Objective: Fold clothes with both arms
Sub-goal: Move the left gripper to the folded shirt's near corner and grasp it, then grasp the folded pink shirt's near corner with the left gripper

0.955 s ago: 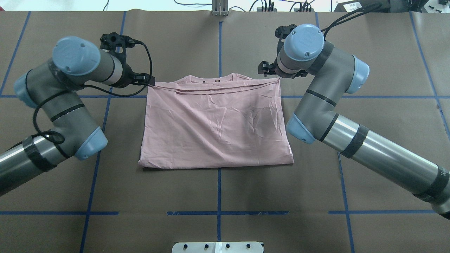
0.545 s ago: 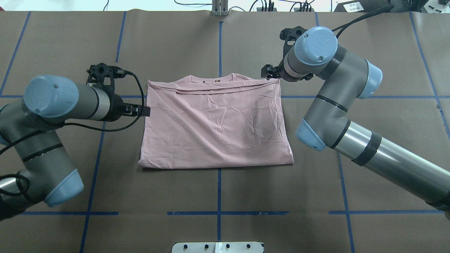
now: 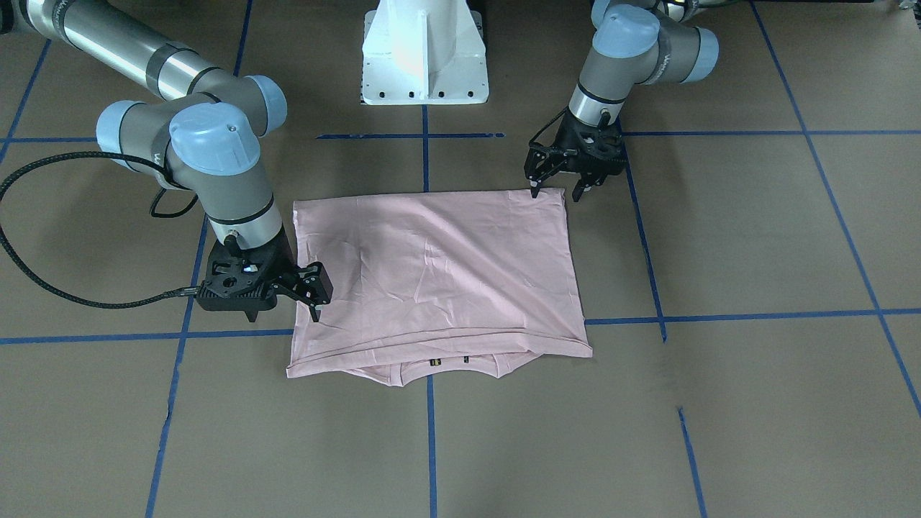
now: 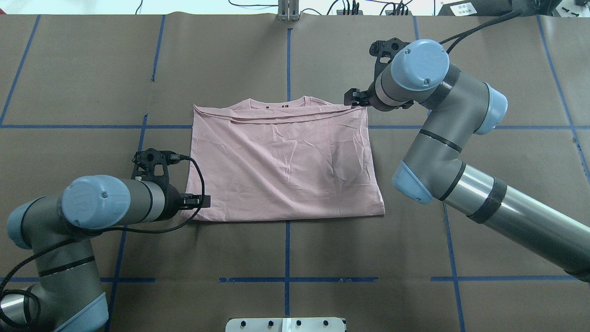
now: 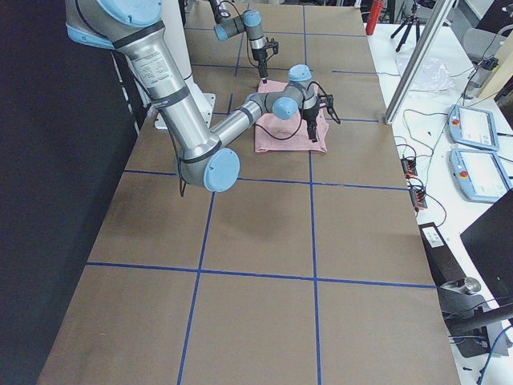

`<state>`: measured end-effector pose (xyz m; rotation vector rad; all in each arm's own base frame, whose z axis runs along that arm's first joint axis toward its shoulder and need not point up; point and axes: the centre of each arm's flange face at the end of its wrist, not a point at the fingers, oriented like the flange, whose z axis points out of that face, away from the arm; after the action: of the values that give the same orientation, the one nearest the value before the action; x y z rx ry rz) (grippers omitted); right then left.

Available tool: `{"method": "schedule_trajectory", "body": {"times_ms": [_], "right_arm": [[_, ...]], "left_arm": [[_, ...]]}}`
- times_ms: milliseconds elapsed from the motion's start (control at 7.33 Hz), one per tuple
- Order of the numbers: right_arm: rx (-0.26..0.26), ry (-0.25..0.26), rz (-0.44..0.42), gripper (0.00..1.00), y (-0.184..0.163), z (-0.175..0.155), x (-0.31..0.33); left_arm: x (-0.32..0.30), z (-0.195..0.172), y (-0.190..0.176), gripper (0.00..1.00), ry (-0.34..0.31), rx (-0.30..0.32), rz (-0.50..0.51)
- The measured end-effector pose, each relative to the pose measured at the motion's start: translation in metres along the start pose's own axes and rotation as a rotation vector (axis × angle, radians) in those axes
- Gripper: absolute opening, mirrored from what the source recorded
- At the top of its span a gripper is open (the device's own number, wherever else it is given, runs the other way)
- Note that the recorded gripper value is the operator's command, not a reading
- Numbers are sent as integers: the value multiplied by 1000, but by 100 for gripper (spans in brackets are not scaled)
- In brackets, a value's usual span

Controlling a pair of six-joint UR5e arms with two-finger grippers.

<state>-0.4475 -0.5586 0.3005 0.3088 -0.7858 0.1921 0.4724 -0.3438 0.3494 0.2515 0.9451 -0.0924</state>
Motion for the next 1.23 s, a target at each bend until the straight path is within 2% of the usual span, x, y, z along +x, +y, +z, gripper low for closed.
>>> {"method": "schedule_trajectory", "body": {"times_ms": [136, 273, 409, 545, 682, 818, 1227], "right_arm": [[0, 0, 0, 100, 0, 0, 0], [0, 0, 0, 100, 0, 0, 0], [0, 0, 0, 100, 0, 0, 0], [0, 1, 0, 100, 0, 0, 0], [0, 1, 0, 100, 0, 0, 0], [0, 1, -1, 100, 0, 0, -1], [0, 0, -2, 100, 0, 0, -1]], "left_arm": [[-1, 5, 5, 77, -9, -6, -4], [-3, 8, 7, 69, -16, -8, -6], [-3, 11, 8, 33, -19, -9, -6], [-2, 12, 9, 25, -20, -11, -6], [-1, 13, 10, 10, -19, -13, -4], [0, 13, 12, 0, -18, -16, -2], [0, 13, 13, 0, -17, -18, 3]]}}
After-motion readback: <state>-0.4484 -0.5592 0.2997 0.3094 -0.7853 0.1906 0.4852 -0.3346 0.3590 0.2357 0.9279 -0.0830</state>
